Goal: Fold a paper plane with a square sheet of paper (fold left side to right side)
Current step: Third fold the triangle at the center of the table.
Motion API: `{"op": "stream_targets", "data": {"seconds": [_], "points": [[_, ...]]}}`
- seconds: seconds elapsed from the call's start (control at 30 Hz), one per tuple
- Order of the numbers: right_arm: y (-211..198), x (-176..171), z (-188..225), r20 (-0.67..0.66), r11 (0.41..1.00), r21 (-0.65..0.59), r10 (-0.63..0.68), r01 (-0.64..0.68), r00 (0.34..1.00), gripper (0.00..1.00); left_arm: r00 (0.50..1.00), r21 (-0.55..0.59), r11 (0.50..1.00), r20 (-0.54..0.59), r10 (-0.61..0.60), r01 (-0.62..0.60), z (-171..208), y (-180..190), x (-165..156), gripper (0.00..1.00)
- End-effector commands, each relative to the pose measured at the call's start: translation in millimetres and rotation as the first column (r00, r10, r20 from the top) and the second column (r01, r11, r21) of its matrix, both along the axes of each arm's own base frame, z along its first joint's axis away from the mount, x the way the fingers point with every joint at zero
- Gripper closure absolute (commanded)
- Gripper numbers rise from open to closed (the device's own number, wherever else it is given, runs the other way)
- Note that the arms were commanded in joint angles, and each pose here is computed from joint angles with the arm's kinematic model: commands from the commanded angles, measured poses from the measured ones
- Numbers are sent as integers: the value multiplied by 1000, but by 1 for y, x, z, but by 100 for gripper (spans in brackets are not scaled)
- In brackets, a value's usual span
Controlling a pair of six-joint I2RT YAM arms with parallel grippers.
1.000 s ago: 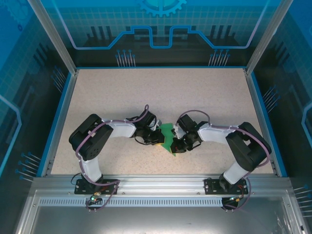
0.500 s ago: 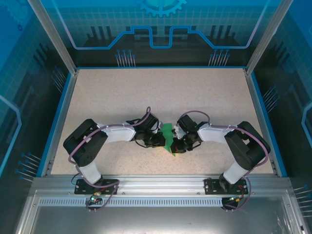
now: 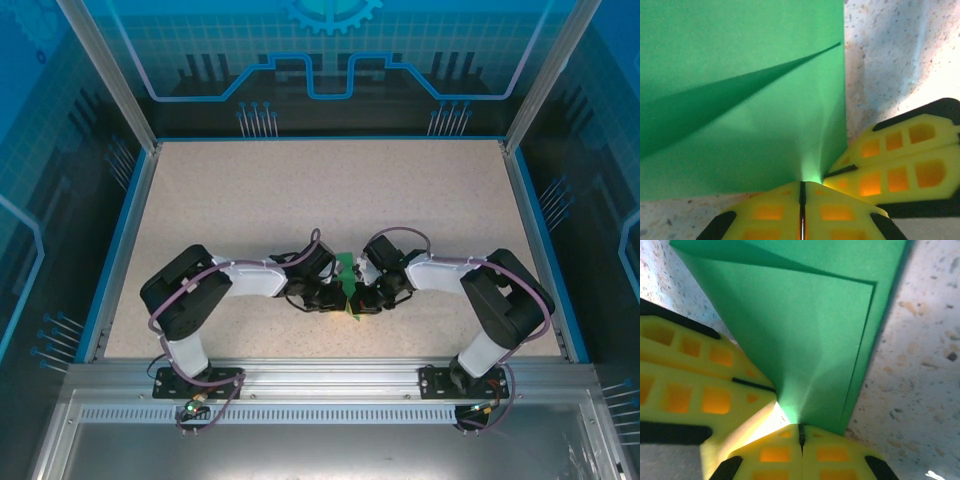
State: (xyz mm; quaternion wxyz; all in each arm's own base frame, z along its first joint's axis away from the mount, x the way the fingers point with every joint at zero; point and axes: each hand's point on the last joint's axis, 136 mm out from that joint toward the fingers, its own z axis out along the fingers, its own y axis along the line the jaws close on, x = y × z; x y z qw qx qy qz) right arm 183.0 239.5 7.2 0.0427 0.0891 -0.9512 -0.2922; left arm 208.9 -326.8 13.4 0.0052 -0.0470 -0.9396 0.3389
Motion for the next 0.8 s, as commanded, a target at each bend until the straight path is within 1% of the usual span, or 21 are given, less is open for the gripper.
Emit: {"op": "stream_targets", "data": {"seconds": [0.0, 0.17, 0.37, 0.63, 0.77], "points": [[-35, -14, -37, -41, 982, -188, -27, 19, 999, 100, 1000, 4, 1000, -4, -3, 3, -5, -6, 1, 91], [-39, -15, -36, -40, 978, -211, -16, 7, 999, 100, 1000, 40, 999, 7, 7, -7, -10, -2, 4, 91], [-44, -16, -36, -35, 972, -235, -13, 5, 999, 100, 999, 146, 989, 45, 23, -29, -13, 15, 14, 91], [-47, -19, -36, -36, 969, -248, -7, -2, 999, 100, 995, 162, 983, 76, 73, -84, -11, 38, 38, 91], [-50, -21, -37, -39, 967, -255, -6, -4, 999, 100, 993, 203, 974, 88, 82, -99, -15, 55, 46, 92]]}}
